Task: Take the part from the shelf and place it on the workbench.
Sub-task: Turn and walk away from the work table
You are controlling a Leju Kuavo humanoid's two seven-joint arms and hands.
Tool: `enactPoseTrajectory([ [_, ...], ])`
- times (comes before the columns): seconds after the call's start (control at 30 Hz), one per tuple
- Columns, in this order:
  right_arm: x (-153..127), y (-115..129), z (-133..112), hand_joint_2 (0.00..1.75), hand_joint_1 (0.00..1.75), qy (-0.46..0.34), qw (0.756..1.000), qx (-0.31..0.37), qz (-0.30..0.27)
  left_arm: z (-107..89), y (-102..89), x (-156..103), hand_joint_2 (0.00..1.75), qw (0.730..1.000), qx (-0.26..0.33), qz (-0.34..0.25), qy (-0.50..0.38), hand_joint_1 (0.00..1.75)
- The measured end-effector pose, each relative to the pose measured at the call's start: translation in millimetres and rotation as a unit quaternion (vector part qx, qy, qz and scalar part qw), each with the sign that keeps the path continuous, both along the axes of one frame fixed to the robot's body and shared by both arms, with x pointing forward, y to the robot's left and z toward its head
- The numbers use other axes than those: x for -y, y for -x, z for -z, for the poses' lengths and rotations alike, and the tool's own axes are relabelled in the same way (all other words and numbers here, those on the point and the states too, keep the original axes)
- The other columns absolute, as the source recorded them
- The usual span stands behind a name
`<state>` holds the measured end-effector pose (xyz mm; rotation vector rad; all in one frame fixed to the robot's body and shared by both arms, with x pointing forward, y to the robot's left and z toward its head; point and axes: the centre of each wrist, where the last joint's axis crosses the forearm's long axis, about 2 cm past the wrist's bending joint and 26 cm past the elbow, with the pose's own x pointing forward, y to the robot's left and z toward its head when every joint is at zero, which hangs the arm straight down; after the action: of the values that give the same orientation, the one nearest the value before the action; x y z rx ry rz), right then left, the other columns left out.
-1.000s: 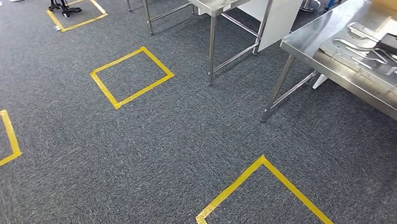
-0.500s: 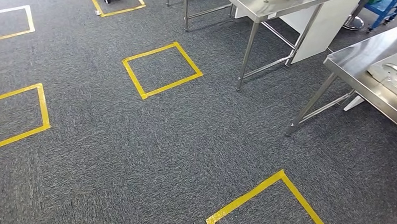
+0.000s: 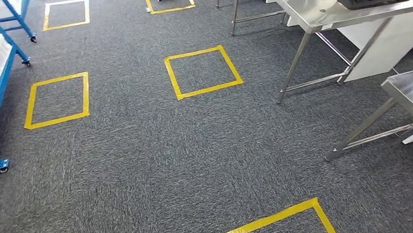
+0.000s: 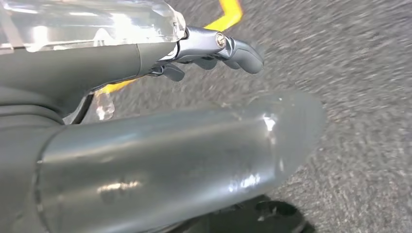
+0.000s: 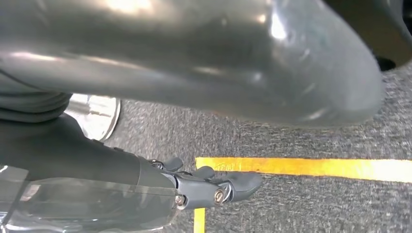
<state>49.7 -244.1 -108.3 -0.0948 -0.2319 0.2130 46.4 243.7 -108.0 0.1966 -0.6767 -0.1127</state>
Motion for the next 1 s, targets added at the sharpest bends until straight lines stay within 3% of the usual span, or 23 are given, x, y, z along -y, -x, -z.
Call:
enactPoseTrajectory([
  [0.43, -6.5, -1.9, -0.8, 0.00, 0.00, -0.009, 0.999, -0.012, -0.038, 0.9, 5.0, -4.0, 0.00, 0.999, -0.043, -0.013, -0.004, 0.00],
  [1.0, -8.2, -0.3, -0.7, 0.00, 0.00, -0.013, 0.998, -0.005, -0.056, 0.6, 1.2, -6.2, 0.00, 0.999, -0.049, -0.016, -0.009, 0.00],
])
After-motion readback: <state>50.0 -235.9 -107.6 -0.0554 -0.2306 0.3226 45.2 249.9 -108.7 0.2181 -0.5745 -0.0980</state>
